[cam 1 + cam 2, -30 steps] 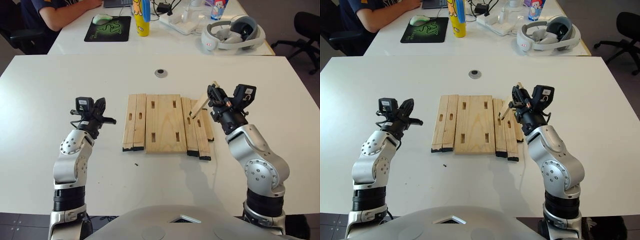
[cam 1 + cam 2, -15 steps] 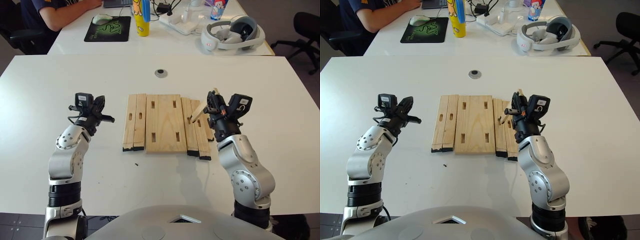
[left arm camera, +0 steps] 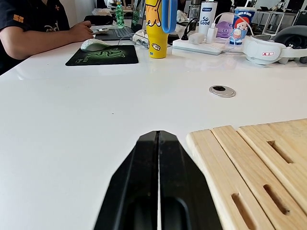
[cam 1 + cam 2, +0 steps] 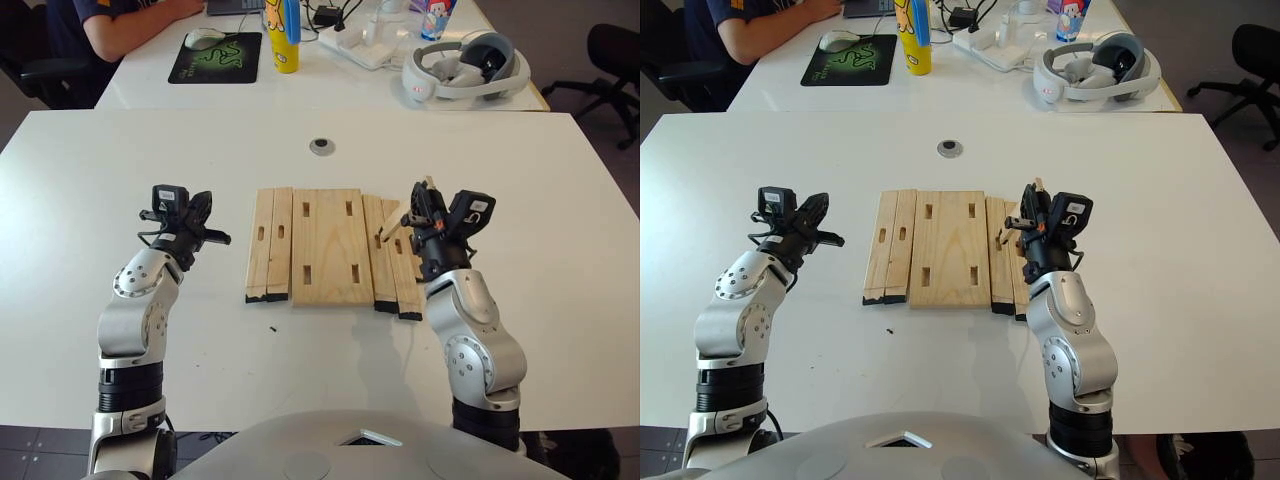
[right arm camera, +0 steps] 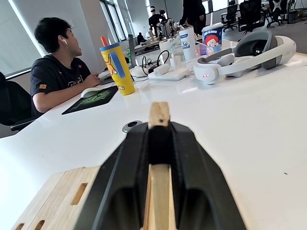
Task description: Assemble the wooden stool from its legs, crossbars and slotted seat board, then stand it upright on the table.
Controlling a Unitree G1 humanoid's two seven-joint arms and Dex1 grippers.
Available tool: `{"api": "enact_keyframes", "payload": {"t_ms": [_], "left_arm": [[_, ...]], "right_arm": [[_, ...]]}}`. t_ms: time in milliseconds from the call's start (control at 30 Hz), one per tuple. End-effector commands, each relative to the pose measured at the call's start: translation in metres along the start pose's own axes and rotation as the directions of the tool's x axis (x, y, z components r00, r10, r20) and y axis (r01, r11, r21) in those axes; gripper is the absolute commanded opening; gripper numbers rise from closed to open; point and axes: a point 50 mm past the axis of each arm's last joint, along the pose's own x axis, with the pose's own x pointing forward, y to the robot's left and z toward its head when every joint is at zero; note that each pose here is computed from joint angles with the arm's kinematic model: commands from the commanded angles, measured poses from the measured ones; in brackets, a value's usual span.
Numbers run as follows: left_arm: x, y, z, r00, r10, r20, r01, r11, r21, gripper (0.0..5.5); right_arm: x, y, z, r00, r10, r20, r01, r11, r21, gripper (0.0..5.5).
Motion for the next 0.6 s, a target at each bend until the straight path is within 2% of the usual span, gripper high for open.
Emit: {"api": "enact_keyframes", "payload": {"t_ms": [33, 600], "left_arm": [[0.0025, 0.0011, 0.0045, 1.000, -0.007, 0.003, 0.007, 1.000, 0.006, 0.00], [0.0040, 0.0016, 0.0083, 1.000, -0.017, 0.009, 0.017, 1.000, 0.013, 0.00]], "right_arm": [[-0.0004, -0.0010, -0.0050, 1.000, -0.012, -0.008, 0.012, 1.000, 0.013, 0.45], [-0.0016, -0.0063, -0.0124, 0.999, -0.048, -0.016, 0.049, 0.998, 0.028, 0.45]]}}
